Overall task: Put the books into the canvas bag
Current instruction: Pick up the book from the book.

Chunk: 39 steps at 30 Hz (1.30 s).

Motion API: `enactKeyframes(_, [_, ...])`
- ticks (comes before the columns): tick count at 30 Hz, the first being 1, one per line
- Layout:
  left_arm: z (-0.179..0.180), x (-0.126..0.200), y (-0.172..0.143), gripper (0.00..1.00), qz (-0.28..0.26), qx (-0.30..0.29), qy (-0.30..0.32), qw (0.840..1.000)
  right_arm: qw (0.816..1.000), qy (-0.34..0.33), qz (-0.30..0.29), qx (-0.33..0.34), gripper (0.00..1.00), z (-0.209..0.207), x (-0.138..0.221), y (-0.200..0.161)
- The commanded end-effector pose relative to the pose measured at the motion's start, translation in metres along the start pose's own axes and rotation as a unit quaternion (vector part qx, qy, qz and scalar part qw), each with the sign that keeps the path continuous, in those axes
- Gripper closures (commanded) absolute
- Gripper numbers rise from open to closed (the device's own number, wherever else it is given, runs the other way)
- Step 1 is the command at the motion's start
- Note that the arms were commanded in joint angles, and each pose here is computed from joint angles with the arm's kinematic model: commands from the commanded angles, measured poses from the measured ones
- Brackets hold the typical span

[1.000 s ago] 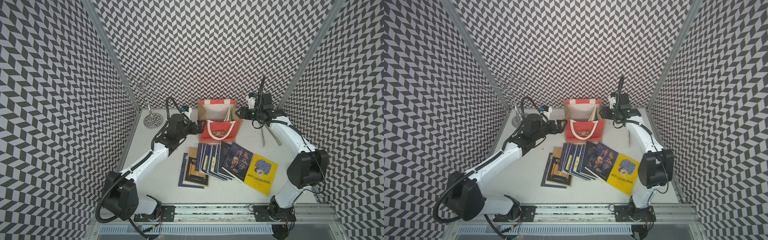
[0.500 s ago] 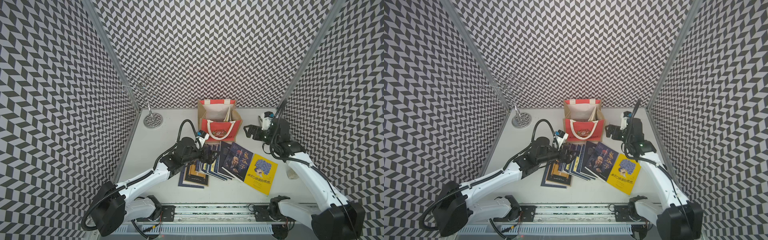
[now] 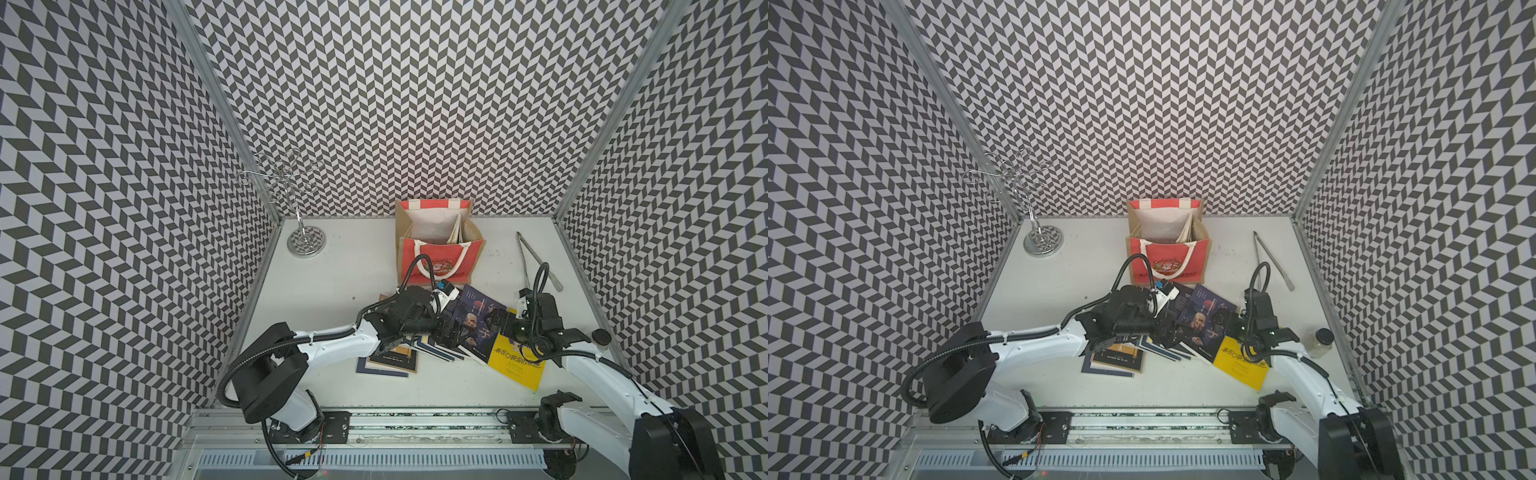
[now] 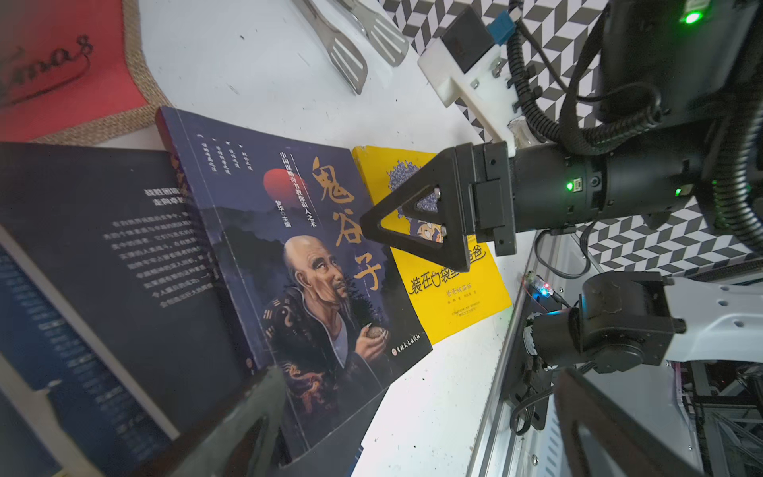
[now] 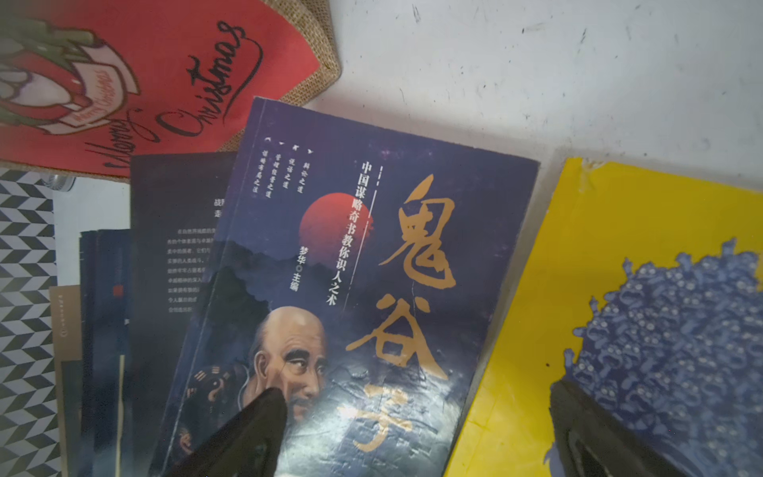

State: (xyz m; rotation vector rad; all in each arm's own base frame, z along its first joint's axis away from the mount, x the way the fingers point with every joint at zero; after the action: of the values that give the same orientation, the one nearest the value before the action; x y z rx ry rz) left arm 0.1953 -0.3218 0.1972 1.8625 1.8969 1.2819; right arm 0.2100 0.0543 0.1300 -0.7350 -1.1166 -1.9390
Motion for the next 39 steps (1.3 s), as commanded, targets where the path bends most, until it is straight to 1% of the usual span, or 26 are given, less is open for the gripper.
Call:
enactKeyframes(1, [-0.004, -0.010, 0.015, 0.01, -0.017, 0.007, -0.006, 1.000, 1.000, 0.014, -0.019, -0.011, 0.01, 0.002, -0.005, 0.009])
enactKeyframes(3, [0.003, -0.016, 0.015, 0.01, -0.012, 0.018, 0.006, 1.000, 0.999, 0.027, -0.013, -0.011, 0.01, 0.002, -0.010, 0.006])
enactKeyframes(5, [0.011, -0.017, 0.016, 0.01, -0.018, 0.035, 0.022, 0.999, 0.999, 0.043, -0.004, -0.009, 0.00, 0.003, -0.015, 0.004])
enactKeyframes(7, [0.020, -0.012, 0.015, 0.01, -0.032, 0.052, 0.035, 0.998, 0.998, 0.062, 0.013, -0.003, 0.01, 0.004, -0.022, 0.002])
enactKeyframes(9, [0.028, -0.008, 0.014, 0.01, -0.033, 0.064, 0.047, 0.996, 0.997, 0.080, 0.021, 0.002, 0.00, 0.005, -0.026, 0.000])
enactKeyframes(13, [0.035, -0.001, 0.010, 0.01, -0.030, 0.071, 0.059, 0.995, 0.993, 0.114, 0.020, 0.022, 0.00, 0.009, -0.029, -0.002])
enactKeyframes(18, [0.041, 0.011, 0.004, 0.01, -0.031, 0.078, 0.073, 0.994, 0.982, 0.183, 0.006, 0.052, 0.00, 0.017, -0.025, -0.009])
enactKeyframes(25, [0.046, 0.021, -0.005, 0.01, -0.027, 0.085, 0.088, 0.992, 0.966, 0.237, 0.019, 0.105, 0.01, 0.035, -0.024, -0.021])
enactKeyframes(28, [0.048, 0.023, -0.009, 0.04, -0.026, 0.090, 0.091, 0.992, 0.962, 0.243, 0.018, 0.119, 0.02, 0.044, -0.023, -0.024])
enactKeyframes(33, [0.050, 0.028, -0.011, 0.11, -0.027, 0.093, 0.098, 0.991, 0.956, 0.257, -0.012, 0.139, 0.02, 0.059, -0.012, -0.022])
enactKeyframes(36, [0.055, 0.031, -0.013, 0.14, -0.028, 0.098, 0.104, 0.989, 0.955, 0.262, -0.016, 0.142, 0.02, 0.061, -0.011, -0.020])
enactKeyframes(39, [0.058, 0.032, -0.014, 0.23, -0.024, 0.099, 0.097, 0.990, 0.951, 0.270, -0.006, 0.148, 0.02, 0.064, -0.014, -0.021])
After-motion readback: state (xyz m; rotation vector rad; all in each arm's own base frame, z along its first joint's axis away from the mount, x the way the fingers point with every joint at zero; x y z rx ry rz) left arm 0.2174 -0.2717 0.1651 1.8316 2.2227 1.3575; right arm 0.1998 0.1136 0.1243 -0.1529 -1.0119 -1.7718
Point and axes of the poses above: each gripper's point midway between its finger pads, its own x axis back along the fingers, its own z axis along the line the jaws close on, y = z × x, the point moved 9 cm from there along x, back along the fingers, and after that the axes turned 4 degrees about x, right-handed, at the moved point
